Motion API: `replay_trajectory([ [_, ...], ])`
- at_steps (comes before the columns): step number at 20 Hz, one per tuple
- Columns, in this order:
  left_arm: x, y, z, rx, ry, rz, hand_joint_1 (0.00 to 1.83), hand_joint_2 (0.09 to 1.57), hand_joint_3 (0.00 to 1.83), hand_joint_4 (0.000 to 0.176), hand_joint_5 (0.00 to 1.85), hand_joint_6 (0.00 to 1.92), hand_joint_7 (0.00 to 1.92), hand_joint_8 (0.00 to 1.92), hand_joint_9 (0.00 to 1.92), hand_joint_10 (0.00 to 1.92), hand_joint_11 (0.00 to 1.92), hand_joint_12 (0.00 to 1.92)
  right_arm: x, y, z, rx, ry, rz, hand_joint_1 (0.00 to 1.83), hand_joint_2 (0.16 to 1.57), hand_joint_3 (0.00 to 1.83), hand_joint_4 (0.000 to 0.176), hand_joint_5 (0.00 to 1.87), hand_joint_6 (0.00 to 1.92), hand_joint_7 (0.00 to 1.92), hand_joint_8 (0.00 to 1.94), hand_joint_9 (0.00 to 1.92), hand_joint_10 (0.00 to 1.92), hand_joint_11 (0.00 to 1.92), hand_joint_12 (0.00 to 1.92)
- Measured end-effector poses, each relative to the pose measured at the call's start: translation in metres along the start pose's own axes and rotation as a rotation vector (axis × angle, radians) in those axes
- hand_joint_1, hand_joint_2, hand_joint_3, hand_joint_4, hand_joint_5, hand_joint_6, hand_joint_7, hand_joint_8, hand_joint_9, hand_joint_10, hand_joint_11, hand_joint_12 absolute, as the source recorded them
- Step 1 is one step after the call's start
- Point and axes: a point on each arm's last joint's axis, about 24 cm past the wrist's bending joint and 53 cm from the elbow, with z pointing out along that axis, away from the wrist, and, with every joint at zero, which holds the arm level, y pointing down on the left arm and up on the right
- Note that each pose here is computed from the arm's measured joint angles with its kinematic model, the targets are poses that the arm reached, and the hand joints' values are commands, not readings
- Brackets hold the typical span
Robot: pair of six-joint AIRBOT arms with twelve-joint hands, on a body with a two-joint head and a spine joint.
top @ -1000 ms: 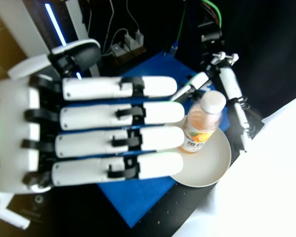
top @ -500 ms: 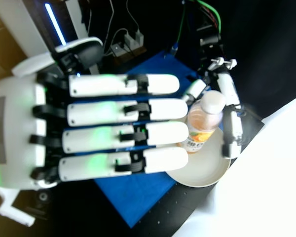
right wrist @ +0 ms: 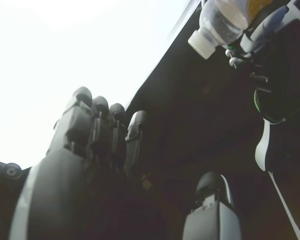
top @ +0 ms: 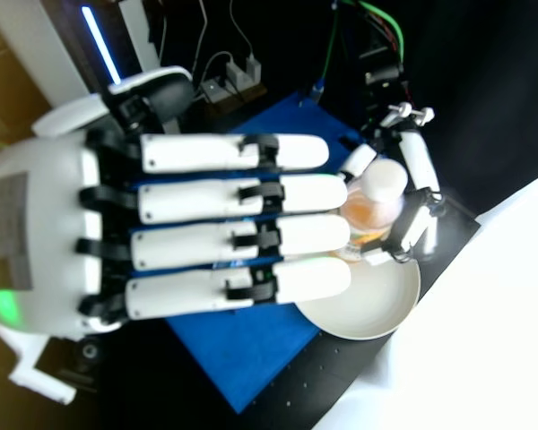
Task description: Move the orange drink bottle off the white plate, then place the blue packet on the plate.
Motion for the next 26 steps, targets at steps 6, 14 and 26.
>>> replay_trajectory([
  [6, -0.017, -0.056, -0.024, 0.159, 0.029, 0.02, 1.2, 1.15, 0.0, 0.024, 0.95, 1.07, 0.88, 1.1, 0.96, 0.15, 0.54, 1.01, 0.005, -0.001, 0.003, -0.003, 0.006, 0.008, 0.3, 0.9, 0.0, 0.012, 0.53, 0.01, 0.35, 0.01, 0.24, 0.02, 0.16, 0.09],
  [14, -0.009, -0.072, -0.054, 0.201, 0.117, 0.017, 1.2, 1.14, 0.0, 0.024, 0.97, 0.94, 0.89, 1.18, 0.93, 0.07, 0.25, 1.52, 0.006, 0.0, 0.003, -0.007, 0.008, 0.009, 0.34, 0.9, 0.0, 0.0, 0.52, 0.0, 0.36, 0.0, 0.26, 0.0, 0.15, 0.15],
  [26, 0.025, -0.04, -0.084, 0.141, 0.223, 0.03, 1.24, 1.09, 0.0, 0.0, 0.92, 1.01, 1.14, 0.79, 1.0, 0.01, 0.39, 0.7, 0.01, 0.001, 0.005, -0.012, 0.013, 0.013, 0.44, 0.92, 0.0, 0.0, 0.6, 0.0, 0.26, 0.0, 0.16, 0.01, 0.0, 0.36],
])
